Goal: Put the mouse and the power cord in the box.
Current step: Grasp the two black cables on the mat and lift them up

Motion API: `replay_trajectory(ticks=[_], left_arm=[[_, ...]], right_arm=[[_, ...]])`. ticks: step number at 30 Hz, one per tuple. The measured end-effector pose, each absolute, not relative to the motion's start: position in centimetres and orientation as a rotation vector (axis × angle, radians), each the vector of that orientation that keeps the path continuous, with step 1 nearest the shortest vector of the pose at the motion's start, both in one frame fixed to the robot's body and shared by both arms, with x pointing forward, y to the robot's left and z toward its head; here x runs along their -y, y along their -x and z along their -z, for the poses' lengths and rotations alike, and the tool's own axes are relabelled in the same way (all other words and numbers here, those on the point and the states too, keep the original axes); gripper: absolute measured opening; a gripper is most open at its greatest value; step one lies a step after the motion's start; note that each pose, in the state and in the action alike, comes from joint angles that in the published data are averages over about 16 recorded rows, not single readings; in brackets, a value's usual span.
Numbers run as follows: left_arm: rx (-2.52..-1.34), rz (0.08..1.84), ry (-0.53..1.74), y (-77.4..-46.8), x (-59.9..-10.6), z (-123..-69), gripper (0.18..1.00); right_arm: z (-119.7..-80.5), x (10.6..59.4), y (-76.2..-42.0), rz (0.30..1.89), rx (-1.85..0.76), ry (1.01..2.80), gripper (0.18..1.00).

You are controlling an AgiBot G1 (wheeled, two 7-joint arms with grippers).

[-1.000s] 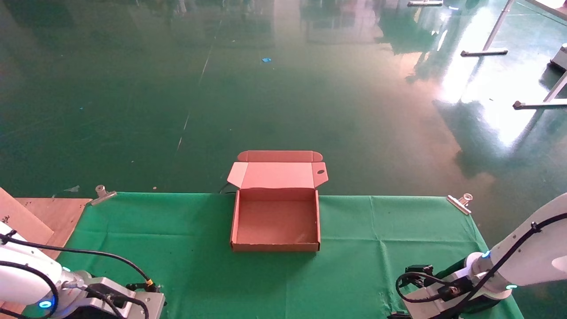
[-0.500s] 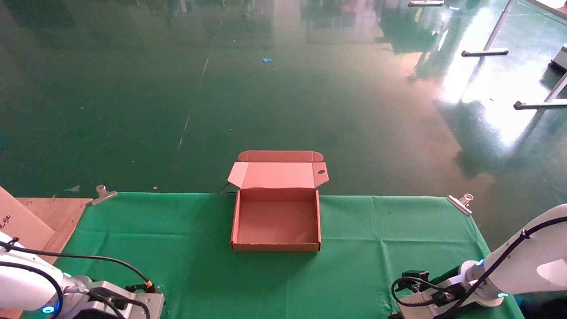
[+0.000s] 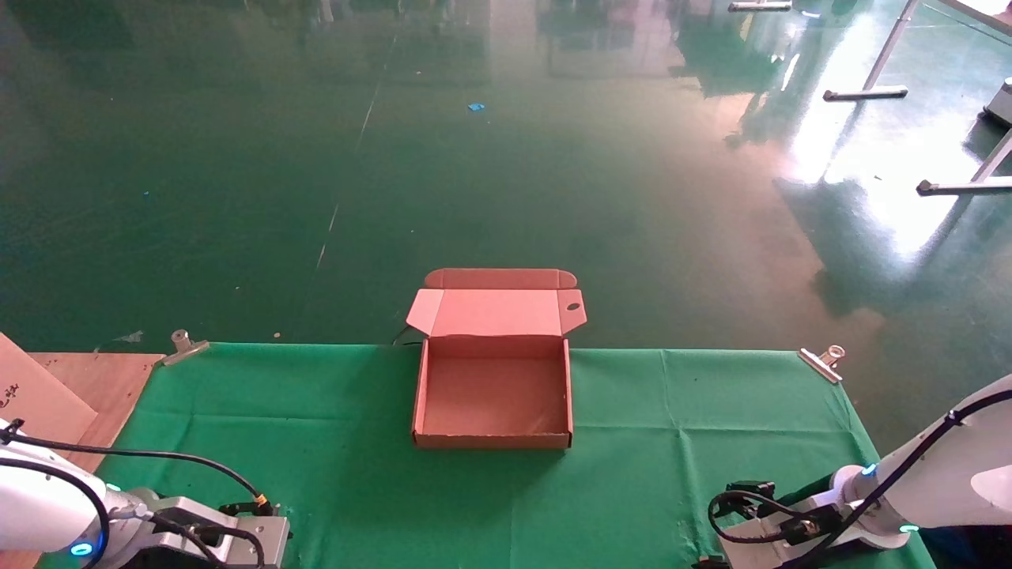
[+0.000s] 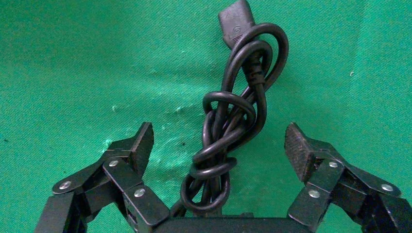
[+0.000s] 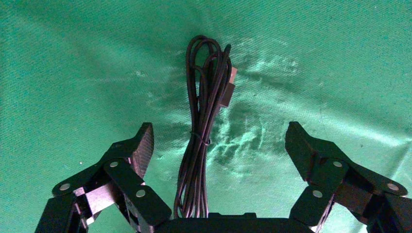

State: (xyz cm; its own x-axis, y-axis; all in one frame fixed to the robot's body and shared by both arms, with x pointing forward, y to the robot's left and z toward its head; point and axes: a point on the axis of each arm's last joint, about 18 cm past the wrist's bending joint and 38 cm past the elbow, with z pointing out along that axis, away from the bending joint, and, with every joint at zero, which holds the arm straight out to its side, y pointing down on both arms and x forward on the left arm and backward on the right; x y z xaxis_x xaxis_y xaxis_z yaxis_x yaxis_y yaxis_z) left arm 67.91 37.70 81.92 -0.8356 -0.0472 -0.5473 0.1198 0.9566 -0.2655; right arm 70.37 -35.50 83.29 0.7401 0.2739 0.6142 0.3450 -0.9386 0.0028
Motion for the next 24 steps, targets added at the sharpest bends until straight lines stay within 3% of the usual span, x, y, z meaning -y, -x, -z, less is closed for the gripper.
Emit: replay_trajectory(ticks=[8, 14, 24], left_arm=[[-2.535, 0.394, -0.058, -67.96, -37.47, -81.93, 0.936], [-2.536, 0.399, -0.064, -67.96, -37.34, -82.05, 0.855], [-2.541, 0.407, -0.07, -67.79, -37.36, -82.15, 0.64]], right_arm=[[-83.34, 35.83, -70.24, 0.969, 0.508, 2.829, 0.941], [-83.36, 35.94, -70.14, 0.964, 0.513, 2.83, 0.866], [-83.26, 36.07, -69.94, 0.95, 0.514, 2.831, 0.663]])
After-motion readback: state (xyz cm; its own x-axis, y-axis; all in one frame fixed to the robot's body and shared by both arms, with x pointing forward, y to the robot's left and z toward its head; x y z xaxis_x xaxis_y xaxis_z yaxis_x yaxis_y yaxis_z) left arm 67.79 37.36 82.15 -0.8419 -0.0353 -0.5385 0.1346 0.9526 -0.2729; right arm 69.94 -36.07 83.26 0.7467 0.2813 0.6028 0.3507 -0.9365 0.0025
